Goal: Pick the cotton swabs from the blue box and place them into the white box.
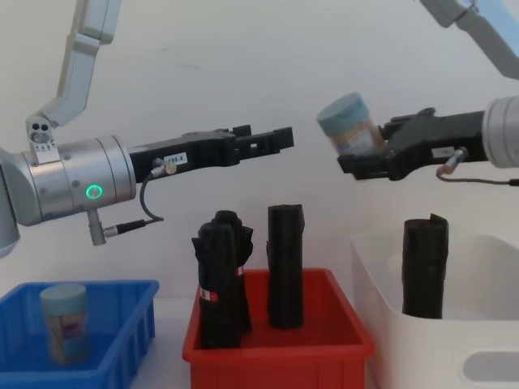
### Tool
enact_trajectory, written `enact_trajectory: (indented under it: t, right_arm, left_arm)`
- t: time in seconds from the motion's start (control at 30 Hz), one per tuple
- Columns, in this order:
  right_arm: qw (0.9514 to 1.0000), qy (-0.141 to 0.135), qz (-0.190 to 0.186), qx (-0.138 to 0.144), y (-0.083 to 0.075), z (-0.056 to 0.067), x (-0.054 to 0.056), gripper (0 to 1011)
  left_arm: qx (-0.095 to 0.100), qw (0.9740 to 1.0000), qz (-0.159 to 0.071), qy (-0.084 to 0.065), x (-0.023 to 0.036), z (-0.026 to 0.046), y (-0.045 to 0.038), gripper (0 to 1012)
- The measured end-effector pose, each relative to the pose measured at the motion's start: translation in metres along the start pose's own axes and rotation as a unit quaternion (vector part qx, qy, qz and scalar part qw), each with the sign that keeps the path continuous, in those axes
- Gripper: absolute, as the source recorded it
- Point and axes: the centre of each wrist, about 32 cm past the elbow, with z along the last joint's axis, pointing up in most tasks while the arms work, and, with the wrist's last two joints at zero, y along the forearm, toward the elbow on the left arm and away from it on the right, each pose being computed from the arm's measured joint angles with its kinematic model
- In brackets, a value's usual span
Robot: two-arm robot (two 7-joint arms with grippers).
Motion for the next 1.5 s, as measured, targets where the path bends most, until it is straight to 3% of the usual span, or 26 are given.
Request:
enact_trajectory:
  t: [0.43, 0.73, 0.9, 1.5]
  right_arm:
    - [0.9947, 0.065, -0.080, -0.001, -0.024, -0.026, -0.014, 632]
    - [0.9879, 0.104, -0.116, -0.003, -0.034, -0.040, -0.023, 863]
    - [0.9857, 0.114, -0.125, -0.004, -0.036, -0.044, -0.025, 1000]
    - [0.9817, 0.130, -0.140, -0.006, -0.041, -0.050, -0.029, 1001]
  left_arm:
    - [0.000, 1.0000, 0.000, 0.000, 0.0000, 0.0000, 0.0000, 1004]
    - [0.000, 1.0000, 0.000, 0.000, 0.0000, 0.0000, 0.0000, 1004]
    - [0.000, 1.0000, 0.000, 0.000, 0.0000, 0.0000, 0.0000, 1004]
    - [0.000, 1.0000, 0.000, 0.000, 0.0000, 0.0000, 0.0000, 1004]
